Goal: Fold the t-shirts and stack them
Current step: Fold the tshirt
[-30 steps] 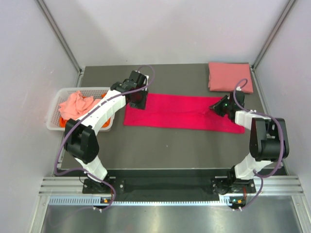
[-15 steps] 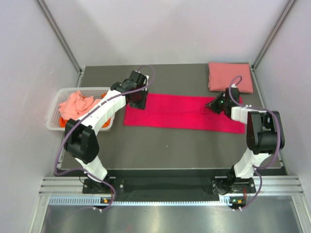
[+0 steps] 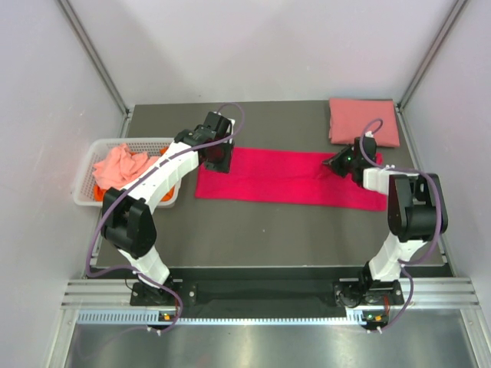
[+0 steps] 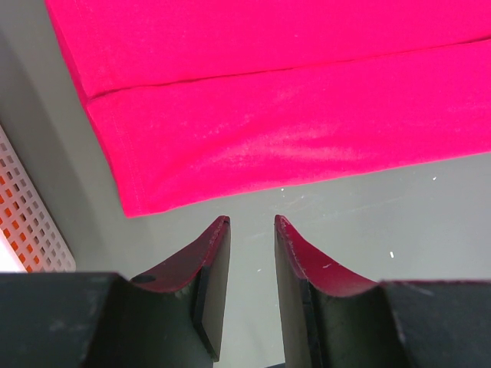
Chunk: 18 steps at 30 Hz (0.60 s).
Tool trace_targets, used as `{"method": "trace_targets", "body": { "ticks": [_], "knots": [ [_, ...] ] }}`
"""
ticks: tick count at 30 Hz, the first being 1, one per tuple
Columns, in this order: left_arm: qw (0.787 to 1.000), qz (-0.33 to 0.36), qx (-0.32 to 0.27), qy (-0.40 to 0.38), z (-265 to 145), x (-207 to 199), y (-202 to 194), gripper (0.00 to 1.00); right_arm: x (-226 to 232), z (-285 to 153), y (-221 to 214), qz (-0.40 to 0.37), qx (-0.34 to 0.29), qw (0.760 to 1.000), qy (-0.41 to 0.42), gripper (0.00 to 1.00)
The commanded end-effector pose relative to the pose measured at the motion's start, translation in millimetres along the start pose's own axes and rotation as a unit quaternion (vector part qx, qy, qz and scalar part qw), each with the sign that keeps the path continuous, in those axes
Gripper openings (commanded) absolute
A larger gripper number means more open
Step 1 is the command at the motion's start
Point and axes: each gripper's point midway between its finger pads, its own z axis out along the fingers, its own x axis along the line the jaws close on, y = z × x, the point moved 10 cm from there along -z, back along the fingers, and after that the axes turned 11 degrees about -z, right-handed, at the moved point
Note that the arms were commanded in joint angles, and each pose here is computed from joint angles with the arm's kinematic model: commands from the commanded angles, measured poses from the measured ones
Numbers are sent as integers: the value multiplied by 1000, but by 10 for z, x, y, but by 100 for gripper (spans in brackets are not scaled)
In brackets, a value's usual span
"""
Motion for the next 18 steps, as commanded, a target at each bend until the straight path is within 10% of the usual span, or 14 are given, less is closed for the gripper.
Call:
{"method": "trace_targets", "body": {
  "ticks": [1,9,18],
  "knots": [
    [1000,0,-18,-10,-29,-43,66,35,96,63,58,8,-31,999,22,0],
    [1000,-3,-16,-12,-33,-49,63,35,93,102,15,29,-43,998,46,0],
    [999,-3,-18,-35,-45,-111,98,38,253,-127,139,-15,-20,999,33,28]
  ]
}}
